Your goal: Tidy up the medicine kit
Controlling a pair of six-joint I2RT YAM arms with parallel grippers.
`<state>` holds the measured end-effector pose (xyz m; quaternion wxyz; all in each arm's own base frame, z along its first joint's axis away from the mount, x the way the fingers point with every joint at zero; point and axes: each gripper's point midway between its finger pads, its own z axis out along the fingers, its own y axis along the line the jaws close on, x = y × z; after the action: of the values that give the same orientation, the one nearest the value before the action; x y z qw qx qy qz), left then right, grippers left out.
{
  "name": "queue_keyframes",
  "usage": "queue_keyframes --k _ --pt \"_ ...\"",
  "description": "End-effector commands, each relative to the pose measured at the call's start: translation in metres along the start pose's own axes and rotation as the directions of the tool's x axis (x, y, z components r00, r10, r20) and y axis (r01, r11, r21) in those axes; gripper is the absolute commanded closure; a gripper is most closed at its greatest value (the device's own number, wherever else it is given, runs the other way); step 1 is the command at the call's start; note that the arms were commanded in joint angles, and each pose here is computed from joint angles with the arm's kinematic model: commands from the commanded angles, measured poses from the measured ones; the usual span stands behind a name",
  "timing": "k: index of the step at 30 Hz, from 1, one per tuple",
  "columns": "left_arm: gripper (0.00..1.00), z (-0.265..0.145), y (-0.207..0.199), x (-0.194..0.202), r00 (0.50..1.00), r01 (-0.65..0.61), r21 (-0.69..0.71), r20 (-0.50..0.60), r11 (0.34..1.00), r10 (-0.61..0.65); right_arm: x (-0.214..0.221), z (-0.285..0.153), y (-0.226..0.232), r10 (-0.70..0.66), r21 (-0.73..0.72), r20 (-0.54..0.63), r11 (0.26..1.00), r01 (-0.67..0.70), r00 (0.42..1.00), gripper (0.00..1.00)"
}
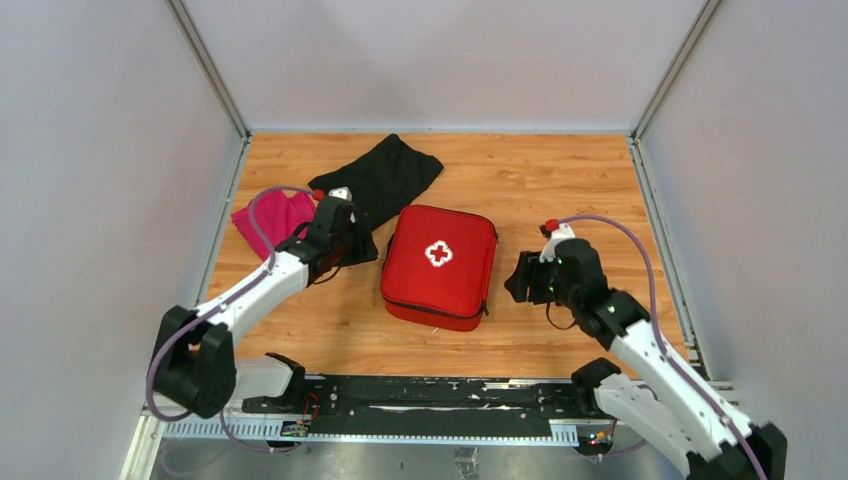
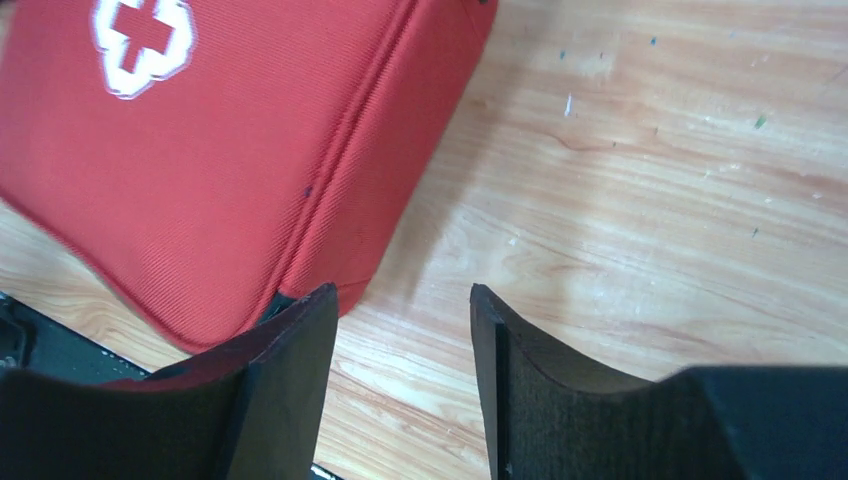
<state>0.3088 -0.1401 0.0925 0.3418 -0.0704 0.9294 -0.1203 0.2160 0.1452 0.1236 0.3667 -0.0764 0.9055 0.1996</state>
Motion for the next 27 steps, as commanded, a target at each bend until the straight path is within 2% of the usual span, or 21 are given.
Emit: queue_keyframes --k 1,3,5,7,11,14,19,23,27 --pt "0.33 -0.019 -0.009 -0.004 0.998 0.028 0.1 0.058 0.995 -0.034 0.002 -0.007 -0.002 -0.007 -0.041 0.155 0.999 0.013 0.988 0.4" --pt "0.32 -0.031 -0.026 -0.008 0.997 0.009 0.199 0.076 0.98 -0.025 0.005 -0.011 0.011 -0.04 -0.134 0.189 0.989 0.066 0.981 0.36" --pt "0.32 -0.039 -0.041 -0.012 0.996 -0.035 0.288 0.091 0.957 0.008 0.012 -0.012 0.031 -0.081 -0.256 0.187 0.958 0.128 0.979 0.35" --pt "0.32 -0.043 -0.052 -0.011 0.995 -0.074 0.345 0.085 0.936 0.048 0.017 -0.01 0.038 -0.092 -0.308 0.18 0.94 0.145 0.979 0.35" --pt "0.32 -0.04 -0.059 -0.004 0.992 -0.127 0.387 0.053 0.913 0.116 0.029 -0.007 0.058 -0.141 -0.435 0.141 0.881 0.189 0.98 0.29" --pt "0.33 -0.036 -0.059 0.001 0.988 -0.15 0.393 0.031 0.907 0.15 0.037 -0.004 0.066 -0.187 -0.489 0.095 0.847 0.21 0.978 0.28" --pt "0.33 -0.035 -0.064 -0.004 0.984 -0.173 0.405 0.039 0.898 0.172 0.044 0.005 0.049 -0.261 -0.41 0.022 0.878 0.246 0.965 0.34" --pt "0.34 -0.035 -0.069 -0.012 0.982 -0.189 0.408 0.058 0.893 0.181 0.043 0.008 0.043 -0.325 -0.315 0.049 0.892 0.323 0.944 0.34" --pt "0.35 -0.041 -0.075 -0.019 0.976 -0.216 0.391 0.093 0.894 0.196 0.048 0.011 0.049 -0.407 -0.246 0.091 0.875 0.416 0.909 0.33"
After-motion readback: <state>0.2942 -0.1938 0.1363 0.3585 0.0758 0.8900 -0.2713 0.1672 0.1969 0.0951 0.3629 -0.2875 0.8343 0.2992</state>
